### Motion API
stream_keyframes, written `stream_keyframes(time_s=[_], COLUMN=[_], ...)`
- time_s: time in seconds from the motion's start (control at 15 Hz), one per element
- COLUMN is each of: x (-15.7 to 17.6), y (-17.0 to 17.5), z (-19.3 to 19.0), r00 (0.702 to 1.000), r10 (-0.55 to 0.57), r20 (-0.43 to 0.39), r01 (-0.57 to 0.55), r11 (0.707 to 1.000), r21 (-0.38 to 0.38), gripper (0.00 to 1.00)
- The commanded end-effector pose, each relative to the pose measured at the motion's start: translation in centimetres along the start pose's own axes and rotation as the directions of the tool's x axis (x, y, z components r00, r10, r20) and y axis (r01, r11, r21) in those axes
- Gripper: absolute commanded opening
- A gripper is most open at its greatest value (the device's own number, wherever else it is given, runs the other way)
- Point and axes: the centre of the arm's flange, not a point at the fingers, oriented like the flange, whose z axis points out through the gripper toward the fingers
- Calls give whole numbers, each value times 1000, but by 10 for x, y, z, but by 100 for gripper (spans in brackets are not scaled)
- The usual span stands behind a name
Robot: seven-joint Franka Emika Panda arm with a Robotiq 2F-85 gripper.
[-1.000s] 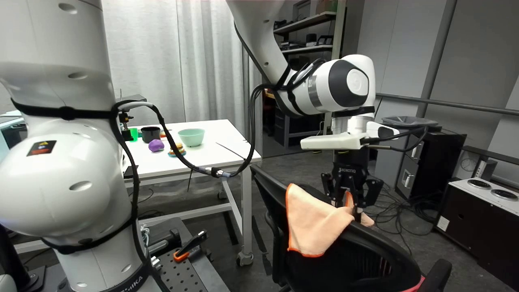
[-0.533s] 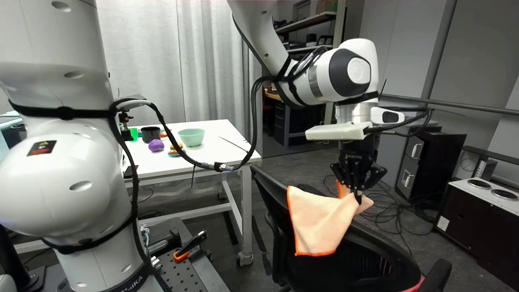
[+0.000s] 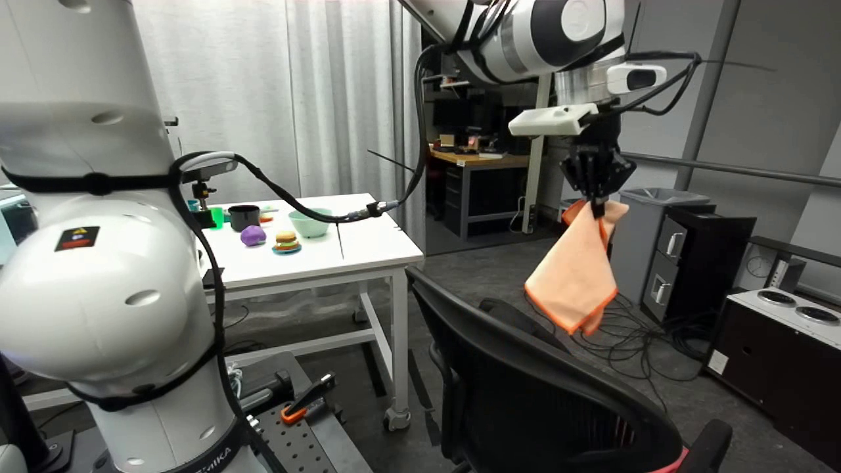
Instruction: Put the shirt and towel on the seat of the chair respectively
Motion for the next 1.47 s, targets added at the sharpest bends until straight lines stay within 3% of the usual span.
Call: stream_keyframes(time_s=[0.0, 0.33, 0.4, 0.53, 0.8, 1.07, 1.4], x=[37, 60, 63, 65, 59, 43, 4], y=[-21, -37, -38, -40, -40, -25, -18], z=[-19, -15, -11, -3, 11, 10, -10], r00=[984, 955, 952, 949, 954, 978, 1000], r10=[110, 187, 196, 206, 198, 143, 30], r20=[-141, -232, -236, -238, -224, -152, -3], r01=[-107, -184, -194, -208, -205, -144, -30], r11=[994, 982, 980, 978, 979, 990, 1000], r21=[29, 37, 30, 18, -8, 3, 10], gripper=[1, 1, 28, 36, 67, 95, 100])
